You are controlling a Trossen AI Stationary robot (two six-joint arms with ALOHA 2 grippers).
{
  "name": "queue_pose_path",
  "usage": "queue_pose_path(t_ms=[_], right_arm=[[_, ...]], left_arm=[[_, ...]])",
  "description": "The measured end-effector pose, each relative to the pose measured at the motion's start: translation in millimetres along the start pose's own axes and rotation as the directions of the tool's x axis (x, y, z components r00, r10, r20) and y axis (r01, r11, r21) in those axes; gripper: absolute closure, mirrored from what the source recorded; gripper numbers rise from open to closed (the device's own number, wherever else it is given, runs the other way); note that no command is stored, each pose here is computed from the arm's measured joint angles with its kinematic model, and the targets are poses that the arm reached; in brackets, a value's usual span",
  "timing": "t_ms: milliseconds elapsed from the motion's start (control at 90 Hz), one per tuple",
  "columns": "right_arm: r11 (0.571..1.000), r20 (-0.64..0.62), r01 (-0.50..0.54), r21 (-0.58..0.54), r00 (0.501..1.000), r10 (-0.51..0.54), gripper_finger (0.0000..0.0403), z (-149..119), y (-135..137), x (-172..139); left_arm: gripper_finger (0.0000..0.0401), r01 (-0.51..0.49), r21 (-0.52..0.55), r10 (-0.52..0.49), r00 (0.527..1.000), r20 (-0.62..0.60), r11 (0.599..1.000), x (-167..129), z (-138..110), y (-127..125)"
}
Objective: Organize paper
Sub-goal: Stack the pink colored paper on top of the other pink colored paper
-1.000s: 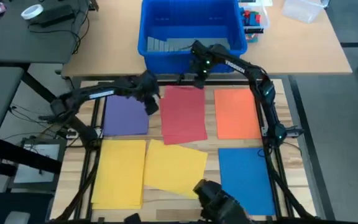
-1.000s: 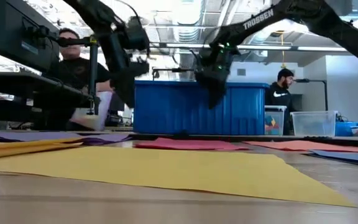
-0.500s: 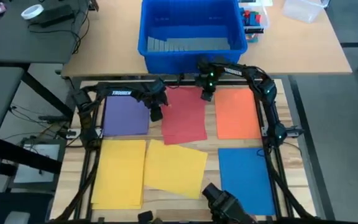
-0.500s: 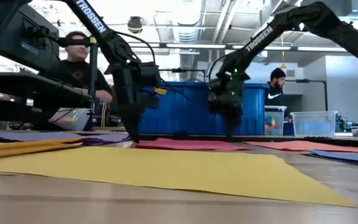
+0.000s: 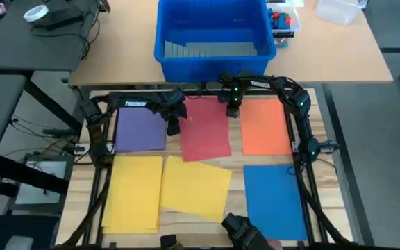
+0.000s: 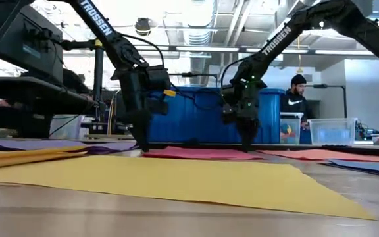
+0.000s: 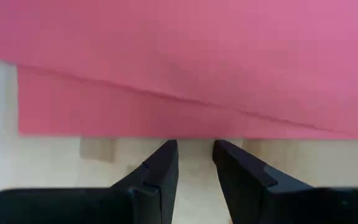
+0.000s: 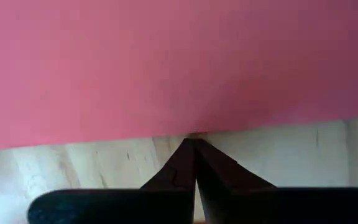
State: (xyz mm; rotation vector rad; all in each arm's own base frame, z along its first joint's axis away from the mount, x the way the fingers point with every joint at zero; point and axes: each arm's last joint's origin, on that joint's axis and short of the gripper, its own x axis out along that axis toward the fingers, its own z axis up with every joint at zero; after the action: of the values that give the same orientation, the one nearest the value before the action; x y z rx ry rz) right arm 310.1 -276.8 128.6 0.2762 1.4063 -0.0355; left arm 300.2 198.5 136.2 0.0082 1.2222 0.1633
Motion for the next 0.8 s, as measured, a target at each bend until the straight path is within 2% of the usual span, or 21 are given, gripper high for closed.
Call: queue_pose_path(t_ms=[311,522,722,800], right_arm=[[0.997,0.004,0.010,-0.074,1.000,-0.009,0.0403,6.7,8.6,2.8],[0.991,0.038,0.032,-0.130,0.999,-0.027,0.0403,2.8,4.7,-12.8],[0.997,0.077,0.043,-0.067,0.996,-0.038,0.0403,-1.8,4.3,-37.0],[0.999,0.054,-0.013,-0.043,0.998,0.015,0.0403,-4.3,11.1,-36.8]], left_arm=[[0.0308,-0.039,0.050,0.035,0.997,0.066,0.998,0.2,7.0,3.5],[0.0308,-0.040,0.044,0.037,0.997,0.065,0.998,-1.4,7.1,3.6],[0.0308,-0.024,-0.006,0.024,0.999,0.029,1.000,-17.1,3.4,0.4],[0.0308,-0.009,-0.040,0.010,1.000,0.015,0.999,-24.2,1.6,-1.4]])
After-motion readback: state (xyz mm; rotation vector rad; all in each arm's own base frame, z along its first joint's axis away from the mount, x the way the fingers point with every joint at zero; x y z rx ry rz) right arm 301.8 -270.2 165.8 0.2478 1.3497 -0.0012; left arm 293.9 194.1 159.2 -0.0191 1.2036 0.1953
